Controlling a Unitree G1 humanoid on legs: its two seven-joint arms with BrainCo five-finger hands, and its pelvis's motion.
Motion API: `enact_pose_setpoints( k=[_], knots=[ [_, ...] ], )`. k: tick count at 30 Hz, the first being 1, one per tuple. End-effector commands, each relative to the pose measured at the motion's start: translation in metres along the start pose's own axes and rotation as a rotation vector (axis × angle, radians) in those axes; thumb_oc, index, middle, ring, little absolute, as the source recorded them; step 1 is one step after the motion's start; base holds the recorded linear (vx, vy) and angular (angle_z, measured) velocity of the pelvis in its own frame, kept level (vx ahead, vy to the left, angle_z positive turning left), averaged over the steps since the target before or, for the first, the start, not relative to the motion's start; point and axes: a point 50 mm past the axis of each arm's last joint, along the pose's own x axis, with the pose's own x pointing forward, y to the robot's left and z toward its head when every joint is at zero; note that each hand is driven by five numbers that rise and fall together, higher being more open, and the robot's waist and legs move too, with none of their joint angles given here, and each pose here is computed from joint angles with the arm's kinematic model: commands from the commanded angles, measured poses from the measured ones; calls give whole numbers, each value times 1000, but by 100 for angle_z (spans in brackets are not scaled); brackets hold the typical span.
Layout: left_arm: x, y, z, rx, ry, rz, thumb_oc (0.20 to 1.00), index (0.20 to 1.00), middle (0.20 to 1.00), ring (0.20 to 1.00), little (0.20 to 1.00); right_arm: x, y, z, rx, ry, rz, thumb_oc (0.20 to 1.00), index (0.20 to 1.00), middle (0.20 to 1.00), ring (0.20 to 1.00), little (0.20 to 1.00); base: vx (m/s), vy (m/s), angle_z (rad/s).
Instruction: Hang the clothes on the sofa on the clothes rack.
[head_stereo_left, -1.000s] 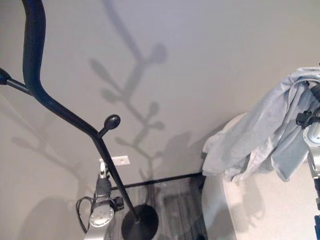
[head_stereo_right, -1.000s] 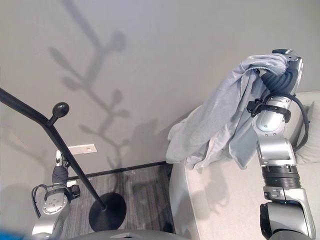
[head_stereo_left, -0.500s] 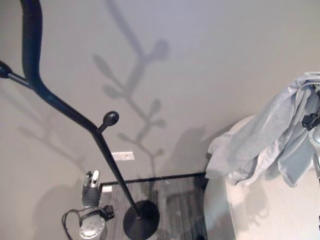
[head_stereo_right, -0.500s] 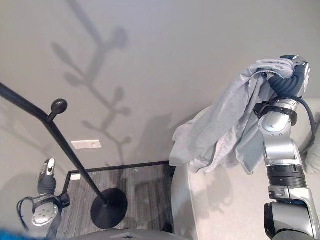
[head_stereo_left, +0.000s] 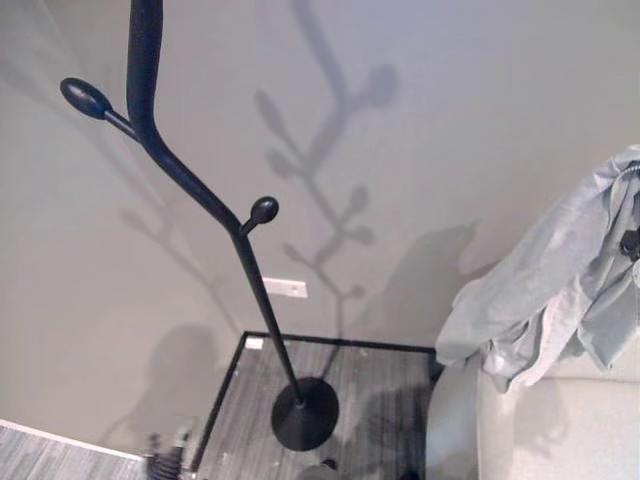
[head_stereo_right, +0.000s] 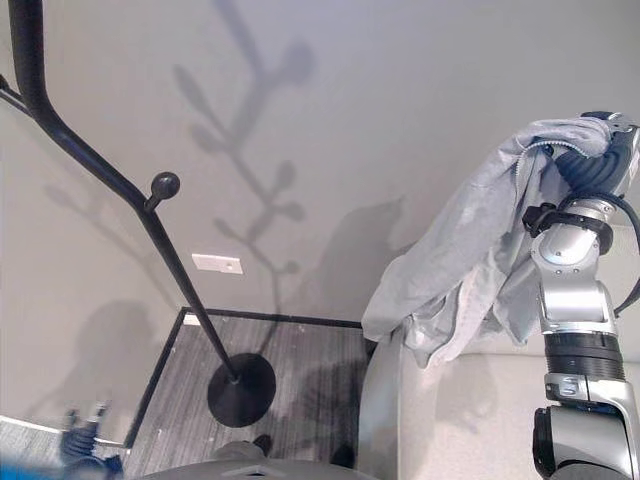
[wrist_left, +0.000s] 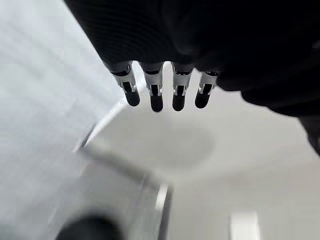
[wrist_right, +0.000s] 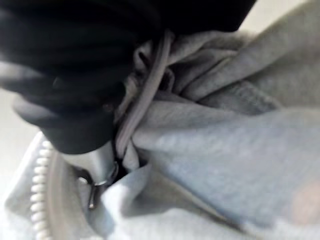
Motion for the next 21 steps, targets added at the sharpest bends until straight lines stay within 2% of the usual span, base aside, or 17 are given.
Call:
enact_pose_setpoints(
  k=[1, 4, 6, 10, 11, 12, 13, 16, 17, 19, 21],
  knots=[
    [-7, -39, -6, -64, 83, -317, 1000, 1000, 1000, 1000, 1000, 24, 22, 59, 55, -195, 35, 200, 200, 200, 200, 200, -44, 31, -20],
    [-8, -50, -10, -53, 117, -378, 1000, 1000, 1000, 1000, 1000, 22, 34, 69, 87, -216, 65, 200, 200, 200, 200, 200, -21, 14, -25],
    [-10, -76, -9, -87, 176, -492, 1000, 1000, 1000, 1000, 1000, 16, 46, 83, 135, -253, 106, 200, 200, 200, 200, 200, -10, 14, -12],
    [-10, -89, -4, -117, 185, -539, 1000, 1000, 1000, 1000, 1000, 13, 52, 88, 150, -269, 128, 200, 200, 200, 200, 200, -6, 8, -19],
    [-10, -102, 7, -137, 167, -587, 1000, 1000, 1000, 1000, 1000, 8, 58, 93, 174, -281, 150, 200, 200, 200, 200, 200, 19, 25, -22],
    [-12, -118, 30, -137, 89, -646, 1000, 1000, 1000, 1000, 1000, 2, 62, 98, 196, -298, 173, 200, 200, 200, 200, 200, 19, 25, -29],
    [-12, -118, 30, -136, 90, -645, 1000, 1000, 1000, 1000, 1000, 2, 62, 98, 196, -297, 173, 200, 200, 200, 200, 200, 18, 20, -31],
    [-17, -138, 82, -82, -127, -719, 1000, 1000, 1000, 1000, 1000, -8, 65, 99, 224, -314, 198, 200, 200, 200, 200, 200, 1, 18, -23],
    [-17, -138, 82, -80, -128, -718, 1000, 1000, 1000, 1000, 1000, -8, 65, 99, 224, -313, 197, 200, 200, 200, 200, 200, -3, 27, -9],
    [-29, -160, 151, 64, -459, -751, 1000, 1000, 1000, 1000, 1000, -21, 62, 108, 315, -371, 222, 200, 200, 200, 200, 200, -13, 46, -14],
    [-34, -166, 165, 103, -536, -759, 1000, 1000, 1000, 1000, 1000, -24, 58, 111, 334, -390, 222, 200, 200, 200, 200, 200, 20, 18, -13]
  ],
)
